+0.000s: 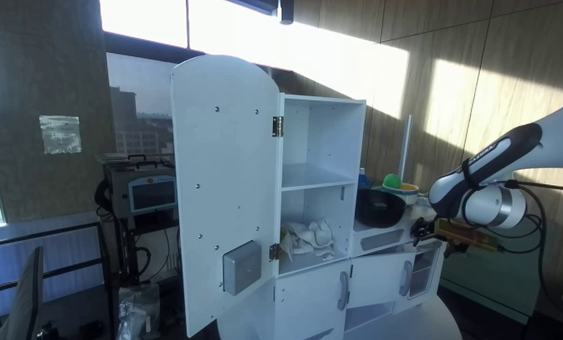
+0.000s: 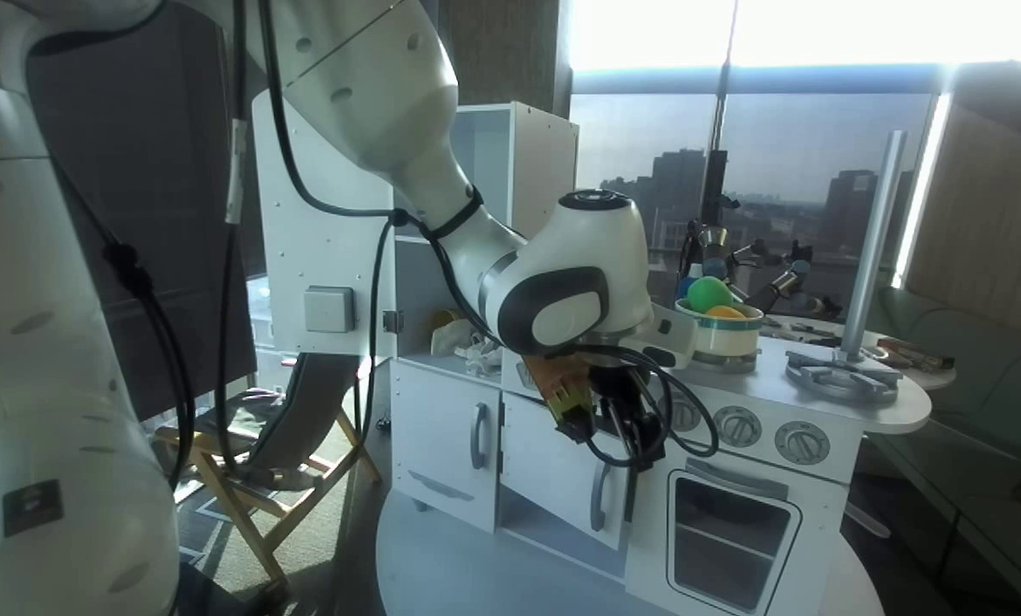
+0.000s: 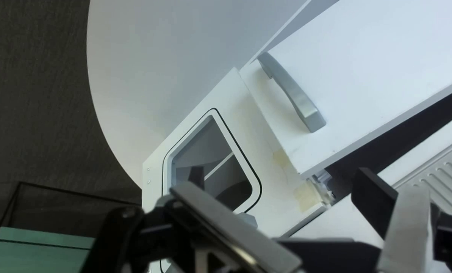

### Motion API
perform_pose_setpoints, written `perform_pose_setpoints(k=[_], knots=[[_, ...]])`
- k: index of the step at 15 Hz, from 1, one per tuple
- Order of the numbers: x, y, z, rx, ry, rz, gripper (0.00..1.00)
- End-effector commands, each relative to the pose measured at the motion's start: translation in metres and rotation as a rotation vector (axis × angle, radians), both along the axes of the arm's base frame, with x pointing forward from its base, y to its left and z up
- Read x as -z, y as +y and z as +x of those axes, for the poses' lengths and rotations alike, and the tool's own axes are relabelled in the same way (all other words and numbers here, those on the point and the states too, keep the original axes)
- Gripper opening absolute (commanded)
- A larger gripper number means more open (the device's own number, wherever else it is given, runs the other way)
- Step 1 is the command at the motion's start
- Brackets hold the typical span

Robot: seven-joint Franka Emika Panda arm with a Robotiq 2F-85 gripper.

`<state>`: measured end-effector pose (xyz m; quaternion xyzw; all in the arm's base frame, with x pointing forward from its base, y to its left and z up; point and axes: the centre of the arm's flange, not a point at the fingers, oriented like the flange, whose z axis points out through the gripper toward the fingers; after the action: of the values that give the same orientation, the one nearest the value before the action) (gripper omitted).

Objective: Turn the knobs on the toy stove

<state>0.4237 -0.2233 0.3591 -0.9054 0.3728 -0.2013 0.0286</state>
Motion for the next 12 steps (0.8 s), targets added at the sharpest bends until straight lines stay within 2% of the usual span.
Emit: perform_pose_setpoints(k=[1,6,8,12], knots=[[0.000,0.000,0.000,0.000,0.000,0.000,1.00],[-0.028,-0.015,0.010,0.119,-0.093,0.102,1.00],[-0.037,-0.027,0.011,0.185,-0.083,0.135,1.00],[-0.040,-0.056,-0.005,0.316,-0.135,0.182,1.00]])
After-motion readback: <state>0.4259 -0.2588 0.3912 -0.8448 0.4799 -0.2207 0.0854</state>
